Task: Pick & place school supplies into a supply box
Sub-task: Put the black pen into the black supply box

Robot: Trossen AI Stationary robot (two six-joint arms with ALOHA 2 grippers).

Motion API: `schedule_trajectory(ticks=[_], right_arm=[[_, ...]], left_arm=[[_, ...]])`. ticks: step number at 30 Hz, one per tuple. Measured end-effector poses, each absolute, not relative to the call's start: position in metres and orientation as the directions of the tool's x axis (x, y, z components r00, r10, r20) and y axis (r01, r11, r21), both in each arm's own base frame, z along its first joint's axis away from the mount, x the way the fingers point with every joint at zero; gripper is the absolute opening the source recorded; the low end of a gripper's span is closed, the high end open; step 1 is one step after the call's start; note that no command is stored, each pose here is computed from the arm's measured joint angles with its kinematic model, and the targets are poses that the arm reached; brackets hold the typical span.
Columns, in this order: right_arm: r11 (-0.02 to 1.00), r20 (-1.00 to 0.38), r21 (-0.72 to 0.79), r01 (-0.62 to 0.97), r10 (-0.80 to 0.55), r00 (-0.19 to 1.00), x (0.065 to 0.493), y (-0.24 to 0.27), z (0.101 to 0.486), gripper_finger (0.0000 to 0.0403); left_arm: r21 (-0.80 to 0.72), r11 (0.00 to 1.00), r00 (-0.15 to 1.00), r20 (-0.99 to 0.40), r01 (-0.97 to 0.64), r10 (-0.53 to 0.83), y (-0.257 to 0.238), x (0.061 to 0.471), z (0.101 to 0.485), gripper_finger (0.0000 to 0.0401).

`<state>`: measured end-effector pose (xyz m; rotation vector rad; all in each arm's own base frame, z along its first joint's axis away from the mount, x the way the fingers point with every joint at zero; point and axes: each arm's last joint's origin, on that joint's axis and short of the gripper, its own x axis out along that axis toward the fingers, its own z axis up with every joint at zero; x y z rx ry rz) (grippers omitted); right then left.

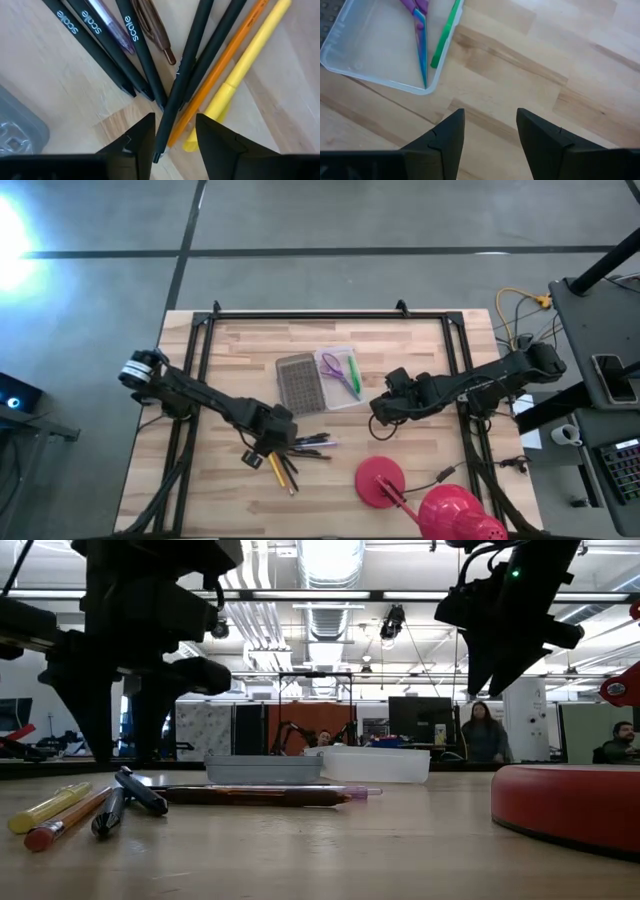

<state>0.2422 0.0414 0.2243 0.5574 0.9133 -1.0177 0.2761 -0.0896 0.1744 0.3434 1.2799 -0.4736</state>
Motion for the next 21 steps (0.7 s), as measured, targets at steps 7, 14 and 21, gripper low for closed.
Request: schedule_trajectory(ticks=[7,14,21], right_arm=[[0.44,-0.85,-0.013,0.898,-0.477,0.222,0.242,0.041,0.224,0.0173],[0.44,-0.85,-0.014,0.898,-0.478,0.221,0.242,0.041,0.224,0.0171],[0.439,-0.848,-0.022,0.898,-0.484,0.215,0.241,0.041,0.222,0.0172]], left_arm=[[-0.027,0.855,0.176,-0.975,0.518,-0.138,-0.092,0.282,0.157,0.0087],[-0.069,0.859,0.143,-0.976,0.508,-0.163,-0.092,0.28,0.156,0.004],[-0.11,0.898,0.098,-0.981,0.426,-0.166,-0.09,0.27,0.165,0.0016]])
